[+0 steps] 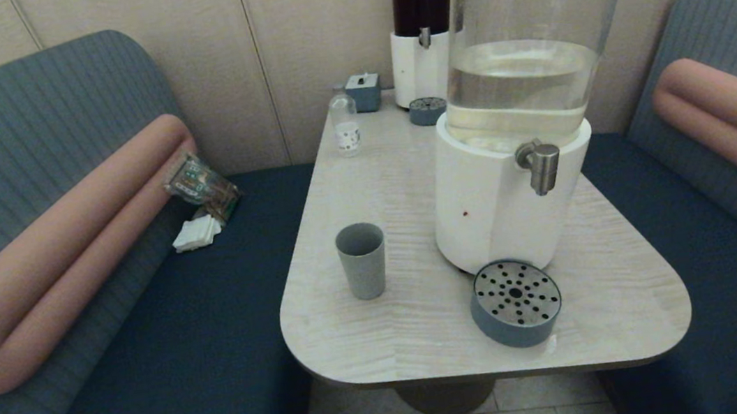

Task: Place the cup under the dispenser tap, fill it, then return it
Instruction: Pick up the cup

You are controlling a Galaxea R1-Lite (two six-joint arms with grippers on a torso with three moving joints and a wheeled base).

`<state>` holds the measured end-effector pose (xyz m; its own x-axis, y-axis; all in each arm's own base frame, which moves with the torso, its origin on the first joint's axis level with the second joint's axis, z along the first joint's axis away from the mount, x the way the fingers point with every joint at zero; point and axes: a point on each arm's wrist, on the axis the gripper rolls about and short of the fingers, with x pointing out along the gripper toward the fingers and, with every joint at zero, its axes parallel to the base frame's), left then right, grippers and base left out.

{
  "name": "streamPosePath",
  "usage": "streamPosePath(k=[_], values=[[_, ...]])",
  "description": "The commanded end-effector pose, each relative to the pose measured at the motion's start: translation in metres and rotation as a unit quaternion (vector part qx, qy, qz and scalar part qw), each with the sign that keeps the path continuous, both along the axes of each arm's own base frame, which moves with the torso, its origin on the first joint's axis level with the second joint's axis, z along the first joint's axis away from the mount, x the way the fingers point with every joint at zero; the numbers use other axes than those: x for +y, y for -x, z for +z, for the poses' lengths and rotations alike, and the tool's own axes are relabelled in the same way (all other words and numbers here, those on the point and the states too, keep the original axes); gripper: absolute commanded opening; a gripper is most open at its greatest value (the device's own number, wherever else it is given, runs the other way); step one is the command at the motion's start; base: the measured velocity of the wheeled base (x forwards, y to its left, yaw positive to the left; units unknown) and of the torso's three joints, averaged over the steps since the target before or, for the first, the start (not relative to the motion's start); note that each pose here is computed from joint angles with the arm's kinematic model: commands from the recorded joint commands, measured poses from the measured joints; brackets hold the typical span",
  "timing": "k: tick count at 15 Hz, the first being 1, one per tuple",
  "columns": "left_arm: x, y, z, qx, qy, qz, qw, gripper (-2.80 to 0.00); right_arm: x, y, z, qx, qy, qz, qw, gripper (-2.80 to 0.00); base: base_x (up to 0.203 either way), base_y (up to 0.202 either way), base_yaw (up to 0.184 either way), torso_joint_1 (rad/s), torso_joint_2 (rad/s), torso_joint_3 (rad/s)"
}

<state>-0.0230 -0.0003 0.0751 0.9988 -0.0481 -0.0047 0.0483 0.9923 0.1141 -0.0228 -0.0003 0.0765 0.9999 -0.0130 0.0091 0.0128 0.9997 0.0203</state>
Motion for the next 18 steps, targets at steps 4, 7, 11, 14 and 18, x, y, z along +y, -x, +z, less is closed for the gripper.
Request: streamPosePath(k=[4,7,11,14,18], values=[[0.0,0.001,0.003,-0.009,0.002,0.001,1.0,-2.8,0.0,0.0,0.0,0.001,-0.001,0.0,1.0,-2.8,0.0,0.0,0.0,0.0,0.0,0.0],[-0.001,0.016,0.055,-0.072,0.01,-0.024,0.9971,-2.8,0.0,0.0,0.0,0.001,-0.001,0.0,1.0,-2.8,0.0,0.0,0.0,0.0,0.0,0.0],[-0.004,-0.013,0.128,-0.015,0.05,-0.099,0.9937,-2.8,0.0,0.0,0.0,0.0,-0.001,0.0,1.0,-2.8,0.0,0.0,0.0,0.0,0.0,0.0],[-0.01,-0.067,0.154,0.044,0.085,-0.176,0.9797,-2.8,0.0,0.0,0.0,0.001,-0.001,0.0,1.0,-2.8,0.0,0.0,0.0,0.0,0.0,0.0],[-0.017,-0.155,0.161,0.017,0.093,-0.246,0.9647,-2.8,0.0,0.0,0.0,0.001,-0.001,0.0,1.0,-2.8,0.0,0.0,0.0,0.0,0.0,0.0]])
